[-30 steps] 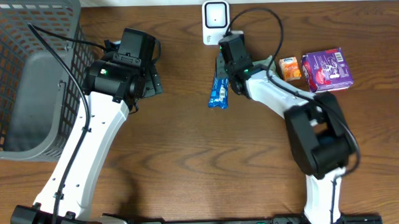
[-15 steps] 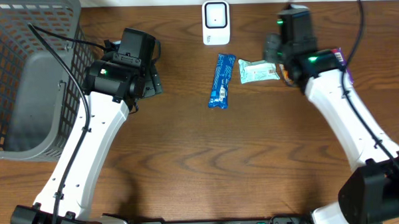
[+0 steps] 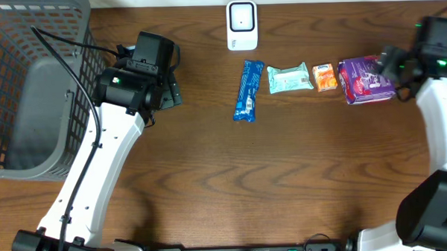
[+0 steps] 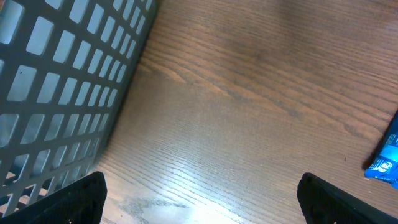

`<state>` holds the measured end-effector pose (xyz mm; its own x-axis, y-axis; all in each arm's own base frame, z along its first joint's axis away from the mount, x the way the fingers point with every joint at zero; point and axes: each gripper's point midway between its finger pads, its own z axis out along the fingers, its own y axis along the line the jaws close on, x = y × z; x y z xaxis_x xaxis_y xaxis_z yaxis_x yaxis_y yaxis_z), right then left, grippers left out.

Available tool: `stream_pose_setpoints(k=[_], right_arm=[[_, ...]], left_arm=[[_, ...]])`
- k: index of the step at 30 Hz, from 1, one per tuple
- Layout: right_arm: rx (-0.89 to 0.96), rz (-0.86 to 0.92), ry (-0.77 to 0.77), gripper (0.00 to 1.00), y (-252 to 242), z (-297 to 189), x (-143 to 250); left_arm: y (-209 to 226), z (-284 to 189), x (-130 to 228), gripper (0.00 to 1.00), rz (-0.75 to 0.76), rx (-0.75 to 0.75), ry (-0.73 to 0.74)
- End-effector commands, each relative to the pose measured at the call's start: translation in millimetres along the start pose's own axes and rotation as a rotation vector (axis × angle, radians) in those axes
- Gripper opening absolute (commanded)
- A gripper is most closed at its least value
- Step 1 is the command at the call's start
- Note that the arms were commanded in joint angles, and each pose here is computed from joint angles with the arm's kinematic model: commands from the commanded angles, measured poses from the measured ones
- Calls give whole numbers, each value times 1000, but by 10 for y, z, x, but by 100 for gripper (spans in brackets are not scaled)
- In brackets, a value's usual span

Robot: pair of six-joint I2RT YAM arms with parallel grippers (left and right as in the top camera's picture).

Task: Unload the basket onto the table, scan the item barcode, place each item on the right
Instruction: 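Move the right gripper right and grasp the purple liners box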

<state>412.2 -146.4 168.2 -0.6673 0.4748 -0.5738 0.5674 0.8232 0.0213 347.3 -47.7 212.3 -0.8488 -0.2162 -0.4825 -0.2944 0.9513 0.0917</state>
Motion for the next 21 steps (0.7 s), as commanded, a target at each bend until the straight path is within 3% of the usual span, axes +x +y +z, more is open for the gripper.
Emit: stream_pose_setpoints(k=[1, 10, 14, 21], right_arm=[[-1, 29, 56, 96, -208, 128, 78], [-236, -171, 93, 99, -22, 613, 121], [-293, -151, 121, 99, -47, 815, 185], [-551, -127, 127, 99, -26, 1014, 249]], left_arm=[[18, 5, -5, 98, -10, -8, 0], [17, 5, -5, 98, -10, -8, -1], [17, 5, -5, 98, -10, -8, -1], [17, 5, -5, 98, -10, -8, -1]])
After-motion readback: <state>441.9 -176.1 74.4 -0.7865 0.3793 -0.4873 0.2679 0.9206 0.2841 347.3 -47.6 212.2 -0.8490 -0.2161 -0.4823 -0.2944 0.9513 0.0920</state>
